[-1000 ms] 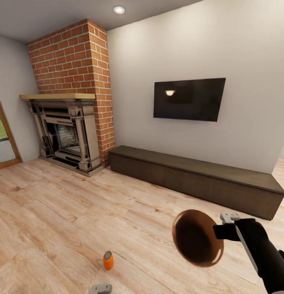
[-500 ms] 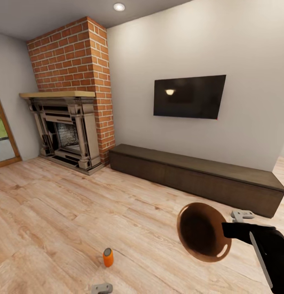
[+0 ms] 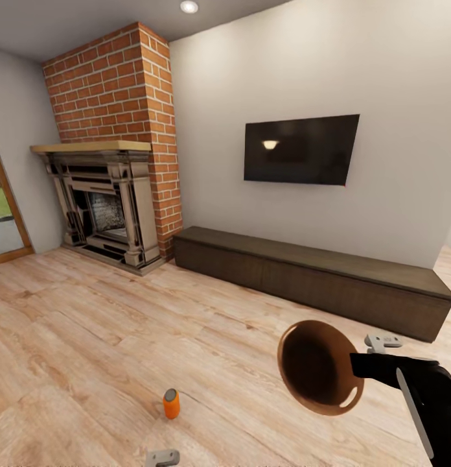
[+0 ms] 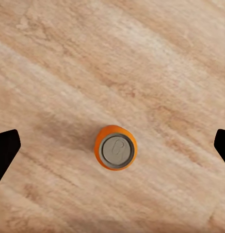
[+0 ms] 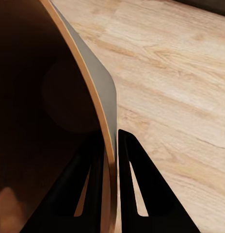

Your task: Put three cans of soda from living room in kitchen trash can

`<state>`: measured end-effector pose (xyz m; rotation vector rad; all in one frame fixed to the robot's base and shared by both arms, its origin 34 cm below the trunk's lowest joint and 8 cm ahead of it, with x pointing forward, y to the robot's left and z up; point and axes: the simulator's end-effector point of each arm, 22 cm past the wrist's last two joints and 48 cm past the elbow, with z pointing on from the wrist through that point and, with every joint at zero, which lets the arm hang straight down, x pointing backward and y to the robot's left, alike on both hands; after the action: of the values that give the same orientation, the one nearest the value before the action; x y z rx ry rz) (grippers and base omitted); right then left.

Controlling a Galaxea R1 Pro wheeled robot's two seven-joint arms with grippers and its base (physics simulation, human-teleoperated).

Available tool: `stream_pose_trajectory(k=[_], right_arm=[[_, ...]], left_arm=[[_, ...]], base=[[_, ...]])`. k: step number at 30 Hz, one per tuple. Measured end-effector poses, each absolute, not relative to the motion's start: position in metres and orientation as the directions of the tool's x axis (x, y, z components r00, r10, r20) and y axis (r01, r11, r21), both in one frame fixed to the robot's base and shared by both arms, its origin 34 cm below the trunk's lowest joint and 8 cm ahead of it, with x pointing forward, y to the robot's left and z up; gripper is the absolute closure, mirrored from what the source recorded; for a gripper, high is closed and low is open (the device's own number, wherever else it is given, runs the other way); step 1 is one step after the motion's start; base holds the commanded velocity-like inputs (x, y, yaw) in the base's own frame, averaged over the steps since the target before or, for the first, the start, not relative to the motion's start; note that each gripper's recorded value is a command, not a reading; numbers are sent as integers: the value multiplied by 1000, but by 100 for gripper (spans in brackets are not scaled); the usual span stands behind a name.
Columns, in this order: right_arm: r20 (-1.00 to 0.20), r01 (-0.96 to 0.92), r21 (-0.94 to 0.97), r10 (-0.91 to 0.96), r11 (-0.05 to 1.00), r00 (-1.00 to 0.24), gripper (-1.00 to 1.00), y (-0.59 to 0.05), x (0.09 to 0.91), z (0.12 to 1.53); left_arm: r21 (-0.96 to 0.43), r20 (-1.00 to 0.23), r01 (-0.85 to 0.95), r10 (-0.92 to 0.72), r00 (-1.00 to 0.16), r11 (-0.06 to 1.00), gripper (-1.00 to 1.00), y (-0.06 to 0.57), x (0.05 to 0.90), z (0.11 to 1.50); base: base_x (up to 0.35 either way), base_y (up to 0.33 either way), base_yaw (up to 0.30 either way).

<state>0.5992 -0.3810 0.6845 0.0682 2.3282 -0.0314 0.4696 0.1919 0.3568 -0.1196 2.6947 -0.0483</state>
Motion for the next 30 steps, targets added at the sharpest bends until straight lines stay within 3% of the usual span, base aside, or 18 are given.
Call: stream_pose_trajectory(k=[30], right_arm=[[-723, 56, 4, 41, 998, -690, 100, -375, 584, 616]], left_arm=[[-64, -440, -71, -92, -893, 995, -100, 182, 453, 290]], base=[[0, 0, 0]])
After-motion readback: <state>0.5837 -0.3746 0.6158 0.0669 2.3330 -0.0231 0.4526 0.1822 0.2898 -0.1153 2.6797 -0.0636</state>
